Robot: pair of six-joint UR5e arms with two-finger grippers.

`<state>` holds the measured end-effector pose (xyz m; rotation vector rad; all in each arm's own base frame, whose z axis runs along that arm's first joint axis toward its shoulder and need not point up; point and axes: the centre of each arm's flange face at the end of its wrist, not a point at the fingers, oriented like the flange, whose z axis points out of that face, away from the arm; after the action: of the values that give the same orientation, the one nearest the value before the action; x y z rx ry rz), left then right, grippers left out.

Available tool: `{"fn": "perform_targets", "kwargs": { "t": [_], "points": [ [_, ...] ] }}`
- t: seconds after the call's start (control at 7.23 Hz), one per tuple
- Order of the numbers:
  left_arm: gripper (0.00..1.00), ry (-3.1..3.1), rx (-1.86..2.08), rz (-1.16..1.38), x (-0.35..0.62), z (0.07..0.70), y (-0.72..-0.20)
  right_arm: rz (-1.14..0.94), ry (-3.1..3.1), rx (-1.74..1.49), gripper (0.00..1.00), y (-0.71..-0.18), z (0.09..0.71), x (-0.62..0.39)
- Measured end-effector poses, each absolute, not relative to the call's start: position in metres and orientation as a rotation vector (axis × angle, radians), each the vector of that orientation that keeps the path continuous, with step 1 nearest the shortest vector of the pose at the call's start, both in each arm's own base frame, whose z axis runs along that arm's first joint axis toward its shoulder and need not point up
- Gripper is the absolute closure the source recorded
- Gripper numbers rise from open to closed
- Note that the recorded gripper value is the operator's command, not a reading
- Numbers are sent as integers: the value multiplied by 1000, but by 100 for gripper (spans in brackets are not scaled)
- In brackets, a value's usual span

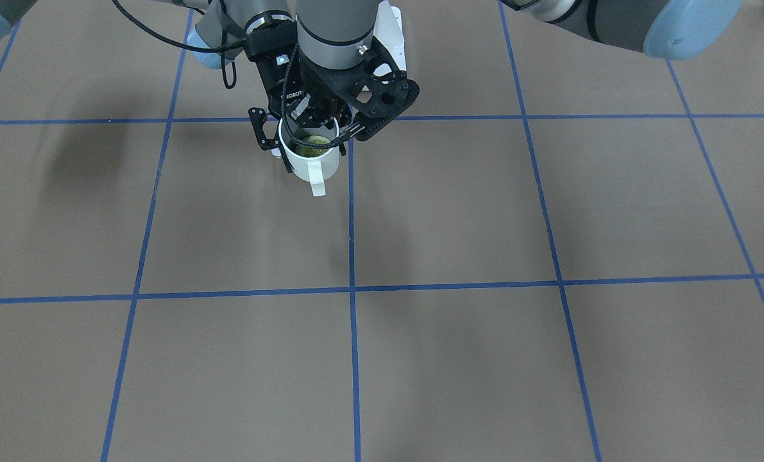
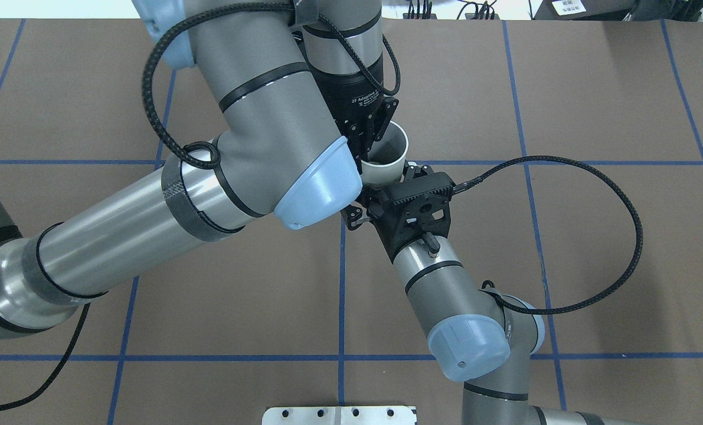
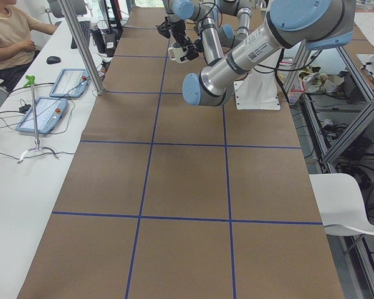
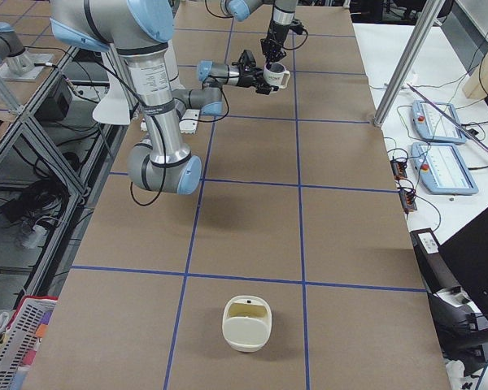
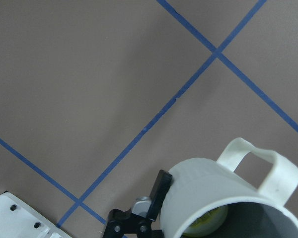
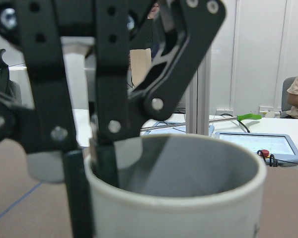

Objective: Left arm hands cup to right arm to dump lemon

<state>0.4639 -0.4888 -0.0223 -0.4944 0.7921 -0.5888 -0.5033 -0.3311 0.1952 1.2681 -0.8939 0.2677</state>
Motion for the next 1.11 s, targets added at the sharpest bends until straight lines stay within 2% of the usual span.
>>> {"fn": "perform_targets", "kwargs": {
  "t": [0.69, 1.11],
  "points": [
    [0, 891, -442, -573, 418, -49, -475, 271, -890, 1265, 72, -334, 200, -500],
    [0, 969, -393, -566, 378, -61, -464, 402, -902, 1209, 69, -352, 264, -452]
  ]
}}
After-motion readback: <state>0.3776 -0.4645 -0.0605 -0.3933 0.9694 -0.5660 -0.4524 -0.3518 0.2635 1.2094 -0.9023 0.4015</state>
